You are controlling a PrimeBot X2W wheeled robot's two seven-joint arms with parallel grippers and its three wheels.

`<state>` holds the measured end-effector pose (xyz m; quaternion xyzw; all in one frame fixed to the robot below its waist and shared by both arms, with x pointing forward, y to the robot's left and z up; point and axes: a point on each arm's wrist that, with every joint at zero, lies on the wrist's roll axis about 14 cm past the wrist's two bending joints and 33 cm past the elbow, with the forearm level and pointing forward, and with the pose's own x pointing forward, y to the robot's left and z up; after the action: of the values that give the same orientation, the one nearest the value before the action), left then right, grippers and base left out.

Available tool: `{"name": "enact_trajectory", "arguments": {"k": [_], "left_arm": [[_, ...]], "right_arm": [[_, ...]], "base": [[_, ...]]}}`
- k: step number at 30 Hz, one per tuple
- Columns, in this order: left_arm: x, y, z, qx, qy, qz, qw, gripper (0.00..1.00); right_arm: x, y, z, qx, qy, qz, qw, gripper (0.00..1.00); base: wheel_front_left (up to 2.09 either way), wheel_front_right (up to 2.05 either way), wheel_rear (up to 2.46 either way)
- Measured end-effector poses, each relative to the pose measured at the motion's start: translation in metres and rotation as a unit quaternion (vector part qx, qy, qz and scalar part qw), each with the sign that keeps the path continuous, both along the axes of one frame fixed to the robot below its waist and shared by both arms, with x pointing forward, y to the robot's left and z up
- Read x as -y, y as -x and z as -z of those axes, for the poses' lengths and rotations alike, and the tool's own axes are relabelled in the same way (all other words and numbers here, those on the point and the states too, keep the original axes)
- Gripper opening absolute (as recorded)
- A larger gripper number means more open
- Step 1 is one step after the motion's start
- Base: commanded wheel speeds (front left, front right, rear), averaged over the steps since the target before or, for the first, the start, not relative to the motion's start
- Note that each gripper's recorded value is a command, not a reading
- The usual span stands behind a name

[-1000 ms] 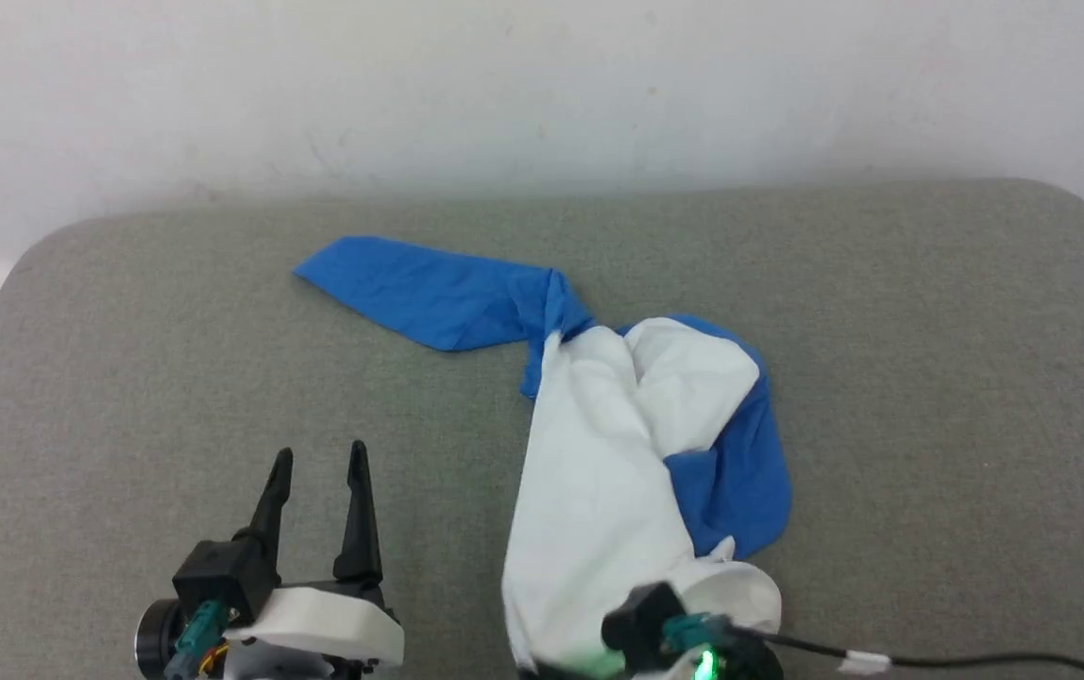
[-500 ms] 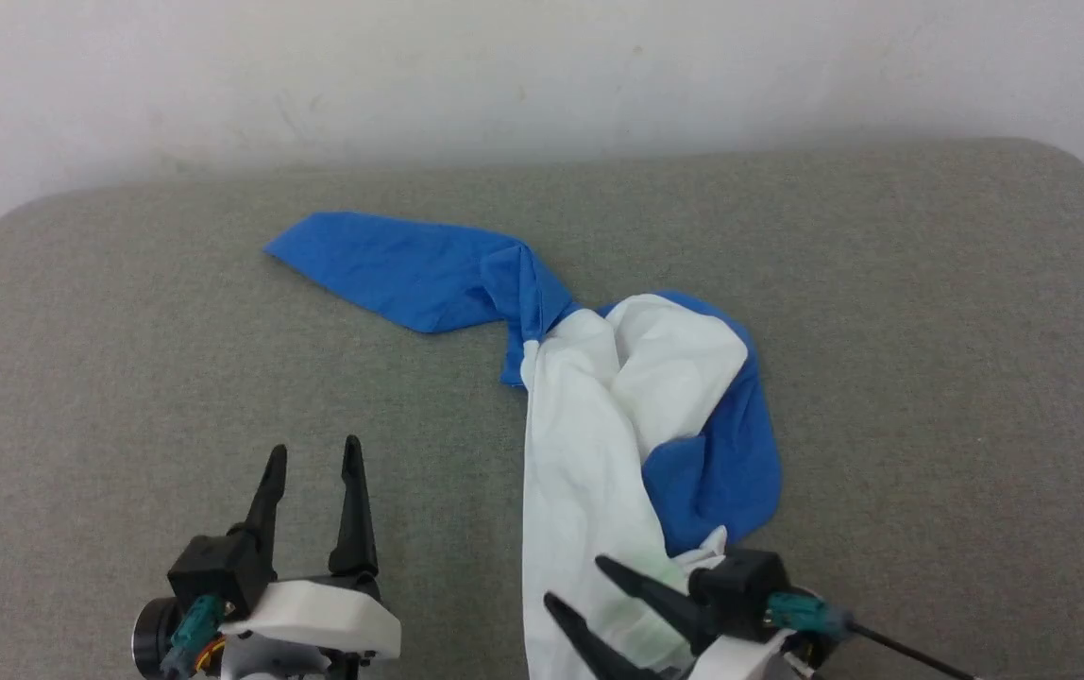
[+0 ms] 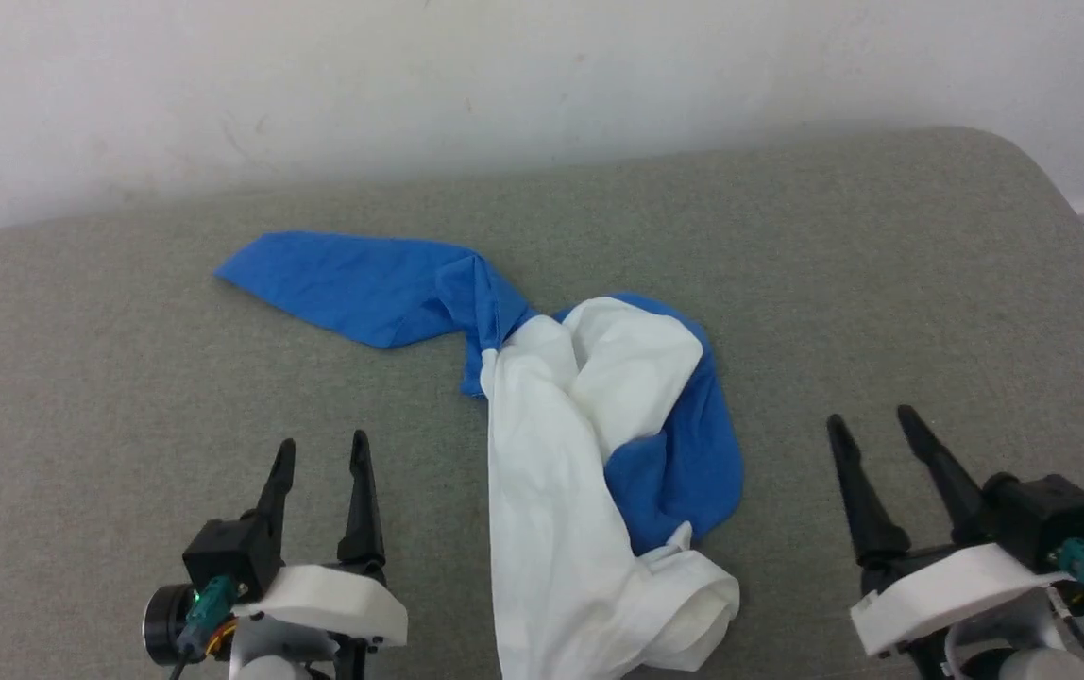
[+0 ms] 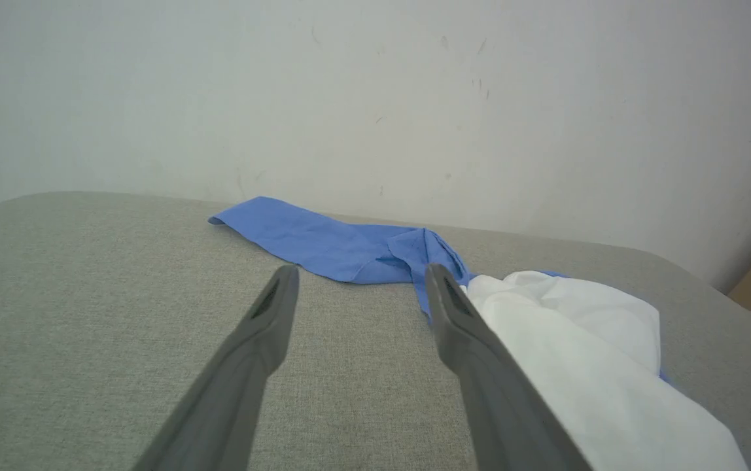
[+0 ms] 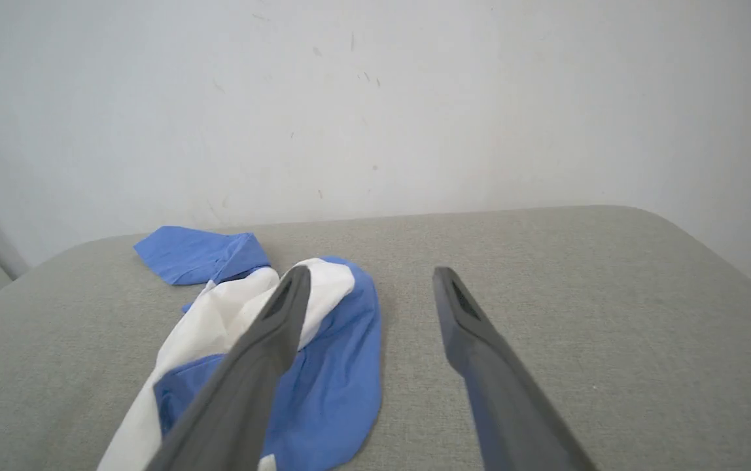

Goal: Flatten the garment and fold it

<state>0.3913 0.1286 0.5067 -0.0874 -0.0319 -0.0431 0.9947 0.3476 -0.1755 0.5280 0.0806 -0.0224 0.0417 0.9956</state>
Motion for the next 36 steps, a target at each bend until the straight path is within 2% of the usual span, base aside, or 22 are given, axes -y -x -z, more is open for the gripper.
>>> {"name": "enact_trajectory", "arguments": {"k": [5, 11, 16, 23, 28, 32, 33, 35, 36], "left_arm": [[0.026, -0.020, 0.001, -0.012, -0.003, 0.040, 0.999, 1.00], [0.079, -0.068, -0.006, -0.035, -0.025, 0.133, 0.990, 1.00], [0.111, -0.102, 0.013, -0.088, -0.092, 0.197, 0.972, 1.00], [0.115, -0.131, 0.074, -0.226, -0.189, 0.225, 0.929, 1.00], [0.102, -0.135, 0.118, -0.335, -0.246, 0.224, 0.882, 1.00], [0.103, -0.138, 0.127, -0.385, -0.277, 0.233, 0.849, 1.00], [0.104, -0.139, 0.128, -0.391, -0.279, 0.236, 0.845, 0.98], [0.106, -0.139, 0.126, -0.386, -0.278, 0.239, 0.846, 0.00], [0.107, -0.139, 0.125, -0.380, -0.272, 0.243, 0.850, 0.00]], "right_arm": [[0.034, 0.002, 0.002, -0.010, 0.007, 0.052, 0.999, 1.00], [0.045, -0.004, 0.011, -0.028, 0.009, 0.069, 0.997, 1.00], [0.046, -0.011, 0.024, -0.047, -0.005, 0.072, 0.996, 1.00], [0.055, -0.016, 0.047, -0.076, -0.018, 0.088, 0.993, 1.00], [0.066, -0.013, 0.062, -0.095, -0.024, 0.107, 0.989, 1.00], [0.071, -0.010, 0.068, -0.103, -0.026, 0.117, 0.987, 1.00], [0.072, -0.010, 0.070, -0.105, -0.026, 0.119, 0.987, 1.00], [0.073, -0.009, 0.072, -0.107, -0.027, 0.121, 0.987, 1.00], [0.073, -0.008, 0.072, -0.107, -0.027, 0.121, 0.987, 1.00]], "base": [[0.00, 0.00, 0.00], [0.00, 0.00, 0.00], [0.00, 0.00, 0.00], [0.00, 0.00, 0.00], [0.00, 0.00, 0.00], [0.00, 0.00, 0.00], [0.00, 0.00, 0.00], [0.00, 0.00, 0.00], [0.00, 0.00, 0.00]]}}
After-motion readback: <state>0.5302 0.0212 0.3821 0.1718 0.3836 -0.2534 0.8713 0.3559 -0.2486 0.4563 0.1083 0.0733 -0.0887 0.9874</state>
